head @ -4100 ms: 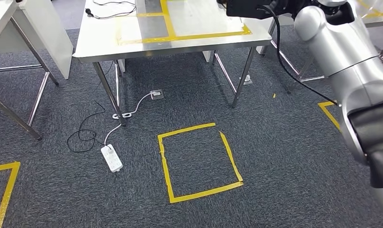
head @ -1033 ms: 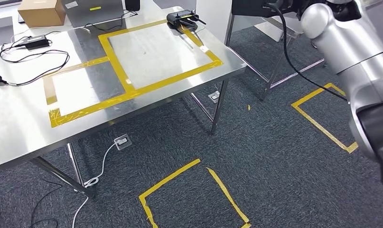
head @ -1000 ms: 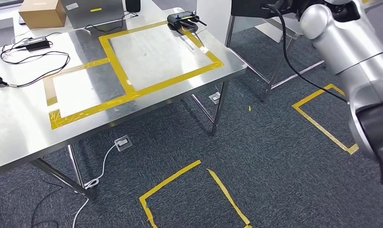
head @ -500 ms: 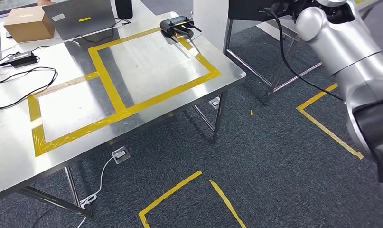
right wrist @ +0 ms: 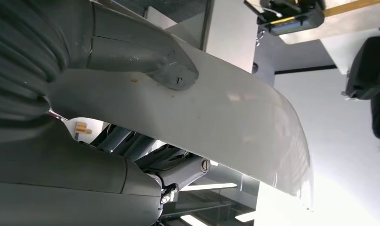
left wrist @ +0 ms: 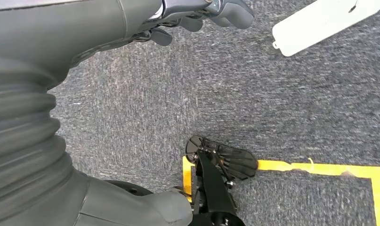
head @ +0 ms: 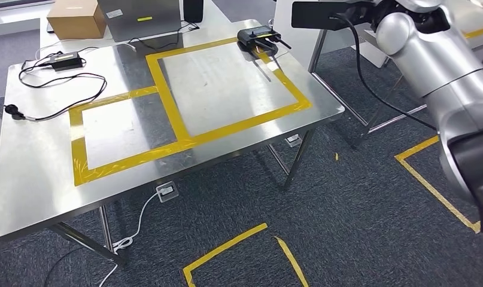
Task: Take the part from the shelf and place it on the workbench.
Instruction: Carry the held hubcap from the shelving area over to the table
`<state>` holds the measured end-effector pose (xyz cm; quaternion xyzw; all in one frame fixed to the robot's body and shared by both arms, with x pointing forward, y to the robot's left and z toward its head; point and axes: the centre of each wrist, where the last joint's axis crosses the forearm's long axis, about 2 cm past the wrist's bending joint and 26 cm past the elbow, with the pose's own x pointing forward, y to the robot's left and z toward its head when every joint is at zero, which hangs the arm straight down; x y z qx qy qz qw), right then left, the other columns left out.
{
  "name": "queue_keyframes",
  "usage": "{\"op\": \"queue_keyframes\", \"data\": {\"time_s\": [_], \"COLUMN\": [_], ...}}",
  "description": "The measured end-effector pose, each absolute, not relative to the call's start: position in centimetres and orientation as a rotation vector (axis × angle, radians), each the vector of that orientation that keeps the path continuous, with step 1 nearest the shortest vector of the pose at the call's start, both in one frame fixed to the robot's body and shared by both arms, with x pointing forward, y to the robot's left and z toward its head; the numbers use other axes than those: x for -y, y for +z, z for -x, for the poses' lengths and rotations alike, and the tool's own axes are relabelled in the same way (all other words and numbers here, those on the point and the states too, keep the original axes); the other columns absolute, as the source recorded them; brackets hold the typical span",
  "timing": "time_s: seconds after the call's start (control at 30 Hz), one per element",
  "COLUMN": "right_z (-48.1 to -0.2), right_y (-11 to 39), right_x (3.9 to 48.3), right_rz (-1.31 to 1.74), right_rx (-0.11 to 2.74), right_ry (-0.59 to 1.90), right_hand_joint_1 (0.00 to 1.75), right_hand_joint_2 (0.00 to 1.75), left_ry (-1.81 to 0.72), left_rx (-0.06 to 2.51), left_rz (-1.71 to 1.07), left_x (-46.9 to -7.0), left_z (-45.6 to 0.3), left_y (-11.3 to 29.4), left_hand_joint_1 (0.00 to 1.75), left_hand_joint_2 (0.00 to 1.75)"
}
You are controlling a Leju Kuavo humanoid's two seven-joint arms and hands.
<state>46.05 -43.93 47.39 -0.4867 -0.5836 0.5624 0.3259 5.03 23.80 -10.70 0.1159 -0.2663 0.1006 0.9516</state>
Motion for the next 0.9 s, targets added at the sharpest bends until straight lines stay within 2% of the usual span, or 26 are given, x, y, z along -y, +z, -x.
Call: {"op": "queue_keyframes", "data": {"time_s": [0.9], "right_z": [-43.6], "right_y": [49.0], "right_x": [47.1], "right_rz": [1.302], "right_rx": [1.504], "right_ry": [1.452], "right_hand_joint_1": [1.75], "right_hand_joint_2": [1.75], "left_ry": [0.178], "left_rx": [0.551], "left_rz": [-0.259], "left_x": [-24.0], "left_z": [-5.2], "left_y": [-10.7], "left_hand_joint_1": [0.0], "left_hand_joint_2": [1.75]}}
